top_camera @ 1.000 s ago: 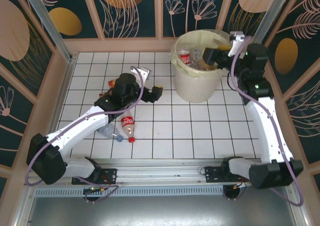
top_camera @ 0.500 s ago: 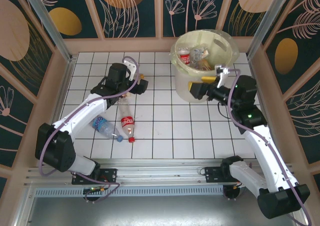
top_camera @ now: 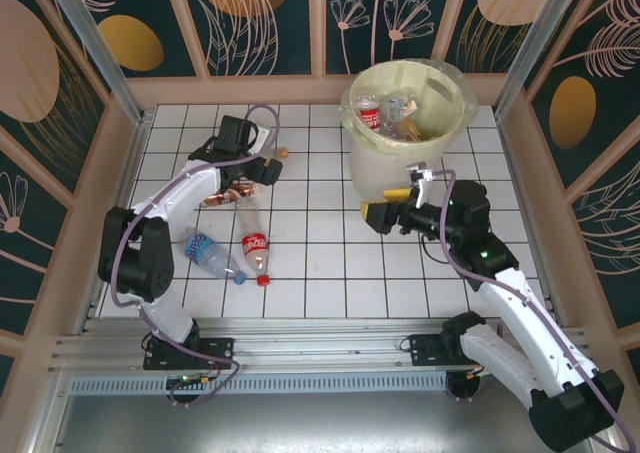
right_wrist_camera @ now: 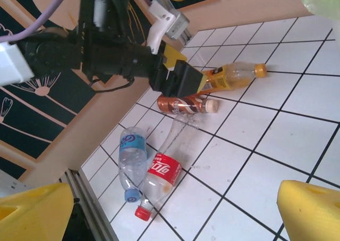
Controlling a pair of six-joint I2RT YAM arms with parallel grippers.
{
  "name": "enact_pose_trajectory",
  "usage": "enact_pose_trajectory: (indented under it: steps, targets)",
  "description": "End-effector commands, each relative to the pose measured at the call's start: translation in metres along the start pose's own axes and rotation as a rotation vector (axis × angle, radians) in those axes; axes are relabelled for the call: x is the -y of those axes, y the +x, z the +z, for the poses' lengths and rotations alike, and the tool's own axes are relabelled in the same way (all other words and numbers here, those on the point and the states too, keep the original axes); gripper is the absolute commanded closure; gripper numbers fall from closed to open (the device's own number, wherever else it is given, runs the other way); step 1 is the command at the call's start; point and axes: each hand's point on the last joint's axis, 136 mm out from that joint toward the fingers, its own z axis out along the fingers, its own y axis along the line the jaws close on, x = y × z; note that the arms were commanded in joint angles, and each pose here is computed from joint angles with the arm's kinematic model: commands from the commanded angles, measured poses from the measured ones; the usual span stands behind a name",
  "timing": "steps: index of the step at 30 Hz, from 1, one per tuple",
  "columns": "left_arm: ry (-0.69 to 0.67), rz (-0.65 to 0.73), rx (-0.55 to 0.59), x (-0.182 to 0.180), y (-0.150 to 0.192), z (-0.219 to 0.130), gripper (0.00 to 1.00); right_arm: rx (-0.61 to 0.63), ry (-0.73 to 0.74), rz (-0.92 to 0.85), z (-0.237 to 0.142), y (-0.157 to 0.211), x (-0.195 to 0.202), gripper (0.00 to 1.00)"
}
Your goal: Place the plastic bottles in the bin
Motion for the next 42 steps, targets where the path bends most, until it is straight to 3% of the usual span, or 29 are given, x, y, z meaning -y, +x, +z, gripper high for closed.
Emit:
enact_pose_trajectory:
  steps: [1,6,19,42]
  targets:
    - [0.000,0.017,-0.098,-0.010,0.017,0.011,0.02,0.055,-0.015,-0.018,-0.004,-0.006,-0.006,0.01]
    - [-0.021,0.046,-0.190,-0.022,0.029,0.034,0.02,0.040,0.016,-0.004,-0.004,0.000,0.001,0.01]
    - [-0.201,0.119,-0.234,-0.066,0.020,0.081,0.01,0.034,0.038,0.012,-0.006,0.002,0.004,0.01]
    - [-0.074,0.053,-0.246,-0.063,0.014,0.131,0.15,0.014,0.075,0.045,0.002,0.007,0.015,0.02]
